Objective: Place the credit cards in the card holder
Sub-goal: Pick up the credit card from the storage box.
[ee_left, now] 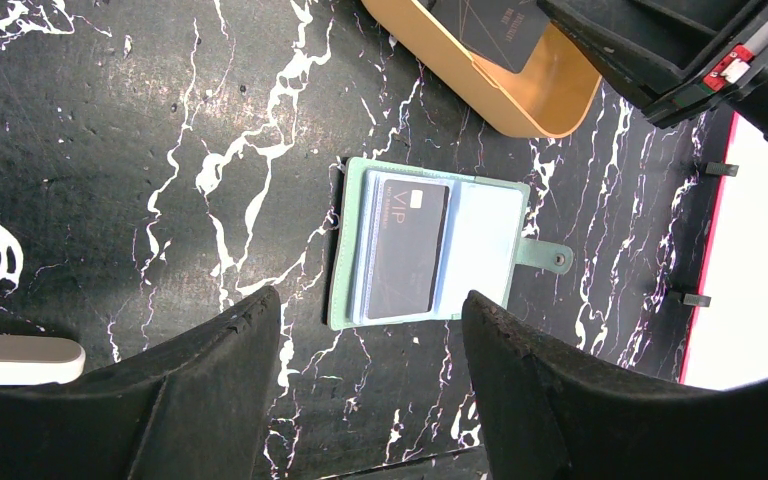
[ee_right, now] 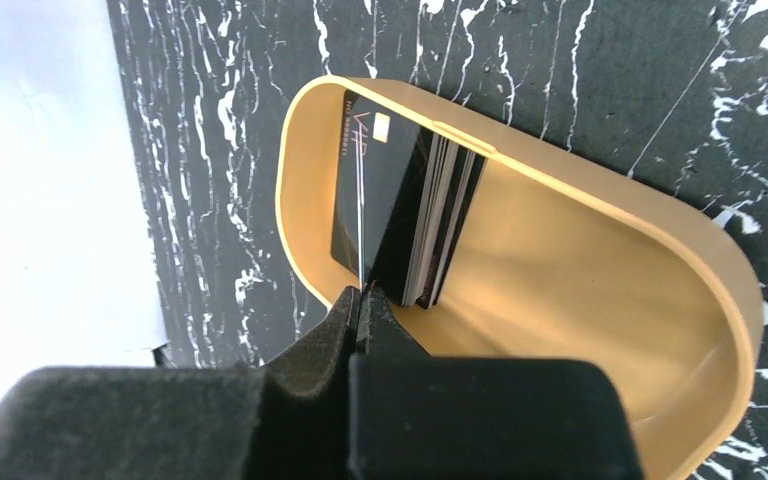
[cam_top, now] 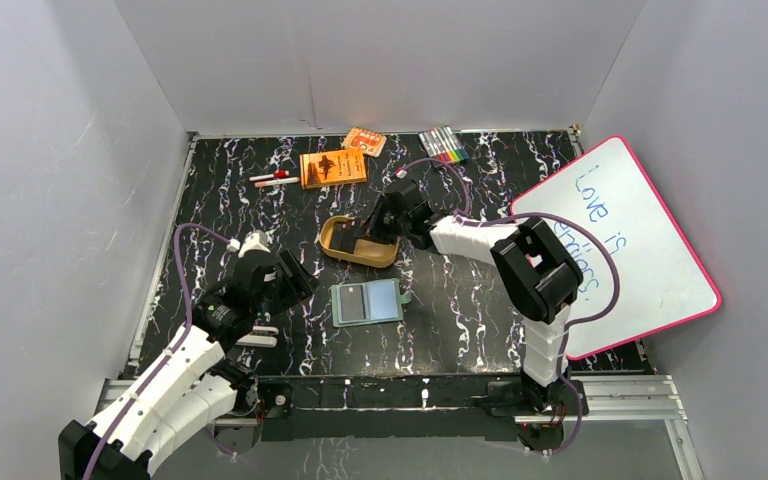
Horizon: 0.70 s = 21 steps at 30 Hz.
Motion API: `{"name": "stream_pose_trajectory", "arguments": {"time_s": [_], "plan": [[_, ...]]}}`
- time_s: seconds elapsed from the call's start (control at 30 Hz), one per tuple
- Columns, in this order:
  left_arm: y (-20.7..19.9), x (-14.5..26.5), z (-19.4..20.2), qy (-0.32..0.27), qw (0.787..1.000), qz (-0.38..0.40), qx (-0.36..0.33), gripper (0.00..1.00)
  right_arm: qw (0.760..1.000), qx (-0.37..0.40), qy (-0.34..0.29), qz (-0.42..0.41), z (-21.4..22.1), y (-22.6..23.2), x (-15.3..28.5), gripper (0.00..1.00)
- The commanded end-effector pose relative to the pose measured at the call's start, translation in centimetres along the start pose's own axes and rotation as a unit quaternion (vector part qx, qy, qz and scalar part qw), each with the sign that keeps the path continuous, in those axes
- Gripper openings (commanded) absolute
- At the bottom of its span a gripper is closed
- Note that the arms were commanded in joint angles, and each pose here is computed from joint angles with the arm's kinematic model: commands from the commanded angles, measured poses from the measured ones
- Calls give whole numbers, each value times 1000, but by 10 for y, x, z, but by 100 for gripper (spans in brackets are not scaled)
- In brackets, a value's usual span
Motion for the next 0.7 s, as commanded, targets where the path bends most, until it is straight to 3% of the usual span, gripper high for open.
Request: {"name": "stream_pose_trajectory", "arguments": {"time_s": [0.0, 0.3, 0.53, 0.67], "plan": [[0, 3, -3, -6, 1000, -3, -3, 64, 999, -8, -10, -42, -9, 21, 17, 0], [-4, 10, -11, -23, 1000, -4, -5, 64, 992, -103, -18, -69, -17, 42, 42, 0], [-8, 21, -24, -52, 999, -9, -5, 64, 965, -238, -12, -108, -26, 45, 67, 0], [-9, 26, -29, -67, 998, -10, -1, 64, 958, -258, 7, -127, -31, 54, 74, 0]]}}
Point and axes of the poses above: each gripper's point midway between its finger pads, its own x axis back along the fingers, its own y axis along the line the jaws close on, z = x × y, the point moved 5 cm from there along x, back along the fingers, and after that the axes turned 3 degrees about x, right-handed, at the moved point
